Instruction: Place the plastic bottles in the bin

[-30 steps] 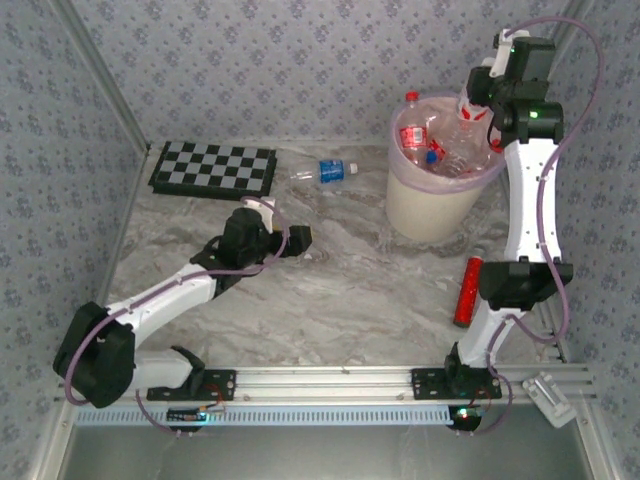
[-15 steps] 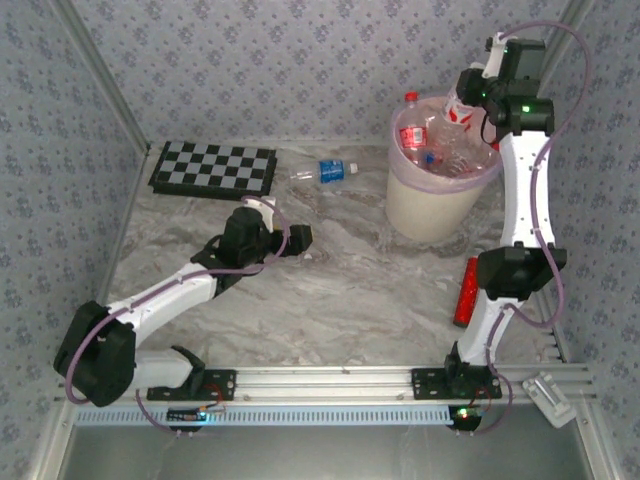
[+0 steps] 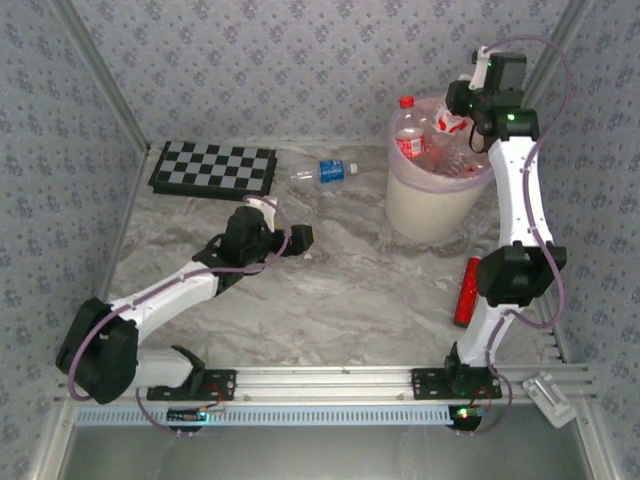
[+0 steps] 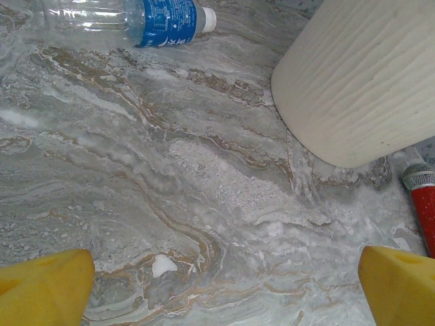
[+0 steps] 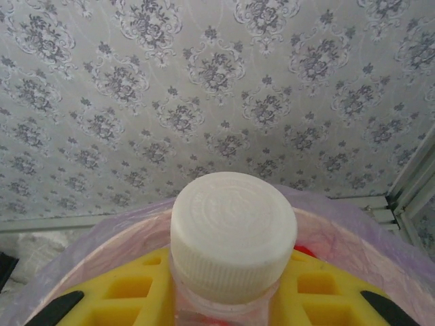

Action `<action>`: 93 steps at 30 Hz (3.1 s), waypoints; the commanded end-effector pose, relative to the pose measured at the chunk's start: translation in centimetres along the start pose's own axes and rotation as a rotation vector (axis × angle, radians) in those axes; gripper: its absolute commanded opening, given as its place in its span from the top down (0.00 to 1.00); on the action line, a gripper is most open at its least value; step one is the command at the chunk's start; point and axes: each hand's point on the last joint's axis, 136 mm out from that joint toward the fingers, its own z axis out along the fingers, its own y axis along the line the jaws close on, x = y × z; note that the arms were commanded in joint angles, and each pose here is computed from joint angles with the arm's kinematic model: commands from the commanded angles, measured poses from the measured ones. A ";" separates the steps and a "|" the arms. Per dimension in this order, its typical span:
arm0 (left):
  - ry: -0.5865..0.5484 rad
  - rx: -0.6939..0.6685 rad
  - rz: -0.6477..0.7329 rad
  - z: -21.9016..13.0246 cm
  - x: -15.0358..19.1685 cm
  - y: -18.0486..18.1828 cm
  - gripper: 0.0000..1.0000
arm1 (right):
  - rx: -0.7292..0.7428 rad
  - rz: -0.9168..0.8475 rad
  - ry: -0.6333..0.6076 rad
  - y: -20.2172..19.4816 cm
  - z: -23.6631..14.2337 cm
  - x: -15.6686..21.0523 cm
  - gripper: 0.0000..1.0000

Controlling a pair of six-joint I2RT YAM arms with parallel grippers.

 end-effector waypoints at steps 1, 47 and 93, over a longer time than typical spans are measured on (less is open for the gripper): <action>0.002 -0.011 -0.024 0.0 -0.9 0.0 0.00 | 0.047 -0.047 0.346 -0.5 3.3 11.2 1.00; 0.201 -0.008 0.531 12.7 -10.1 0.9 0.00 | -0.010 0.156 0.205 -1.2 -6.9 0.6 0.05; 0.411 -0.187 0.644 22.2 -10.1 8.8 0.52 | -0.277 0.337 0.205 3.4 -23.8 12.7 0.03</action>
